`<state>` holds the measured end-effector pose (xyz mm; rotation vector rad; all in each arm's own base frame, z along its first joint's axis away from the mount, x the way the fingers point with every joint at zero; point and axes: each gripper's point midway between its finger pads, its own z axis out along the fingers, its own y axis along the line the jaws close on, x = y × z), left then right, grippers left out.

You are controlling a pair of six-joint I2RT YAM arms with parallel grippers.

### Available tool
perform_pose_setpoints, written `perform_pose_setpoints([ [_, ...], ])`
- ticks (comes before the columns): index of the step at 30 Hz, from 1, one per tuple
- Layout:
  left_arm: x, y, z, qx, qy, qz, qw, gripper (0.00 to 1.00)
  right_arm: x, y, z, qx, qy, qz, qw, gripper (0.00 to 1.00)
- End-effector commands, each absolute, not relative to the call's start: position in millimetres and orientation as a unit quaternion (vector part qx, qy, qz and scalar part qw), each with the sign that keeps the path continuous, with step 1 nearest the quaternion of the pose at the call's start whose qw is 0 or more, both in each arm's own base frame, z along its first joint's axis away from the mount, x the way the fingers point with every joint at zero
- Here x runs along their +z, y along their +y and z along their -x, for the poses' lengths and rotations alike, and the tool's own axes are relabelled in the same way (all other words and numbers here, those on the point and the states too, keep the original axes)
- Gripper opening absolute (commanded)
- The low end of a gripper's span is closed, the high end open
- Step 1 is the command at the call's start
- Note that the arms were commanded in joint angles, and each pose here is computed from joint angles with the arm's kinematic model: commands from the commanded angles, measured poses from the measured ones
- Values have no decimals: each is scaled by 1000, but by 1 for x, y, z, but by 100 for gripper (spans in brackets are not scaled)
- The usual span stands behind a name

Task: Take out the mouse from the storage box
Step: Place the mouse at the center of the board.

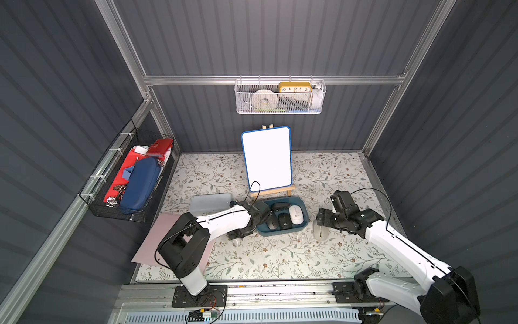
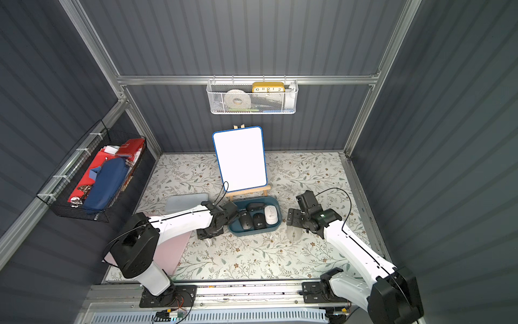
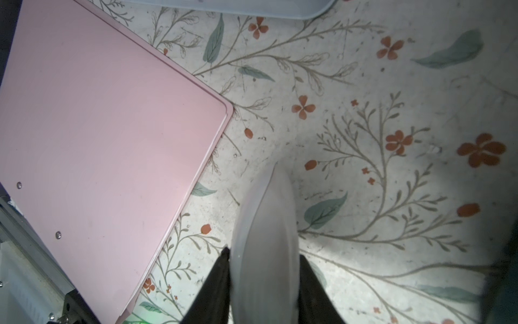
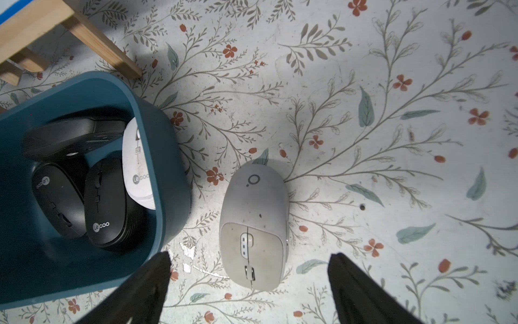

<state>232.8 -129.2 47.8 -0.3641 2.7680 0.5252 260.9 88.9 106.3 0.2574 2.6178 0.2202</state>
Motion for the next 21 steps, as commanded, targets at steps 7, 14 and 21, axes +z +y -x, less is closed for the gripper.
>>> perform_pose_setpoints([
  [7, 23, -156, -237, 127, 977, 117, 127, 47, 94, 87, -258, 74, 964, -100, 236, 92],
  [14, 32, -159, -241, 118, 976, 117, 139, 58, 94, 88, -259, 76, 964, -98, 235, 92],
  [21, 51, -159, -245, 106, 974, 123, 159, 74, 100, 88, -261, 76, 963, -95, 242, 92],
])
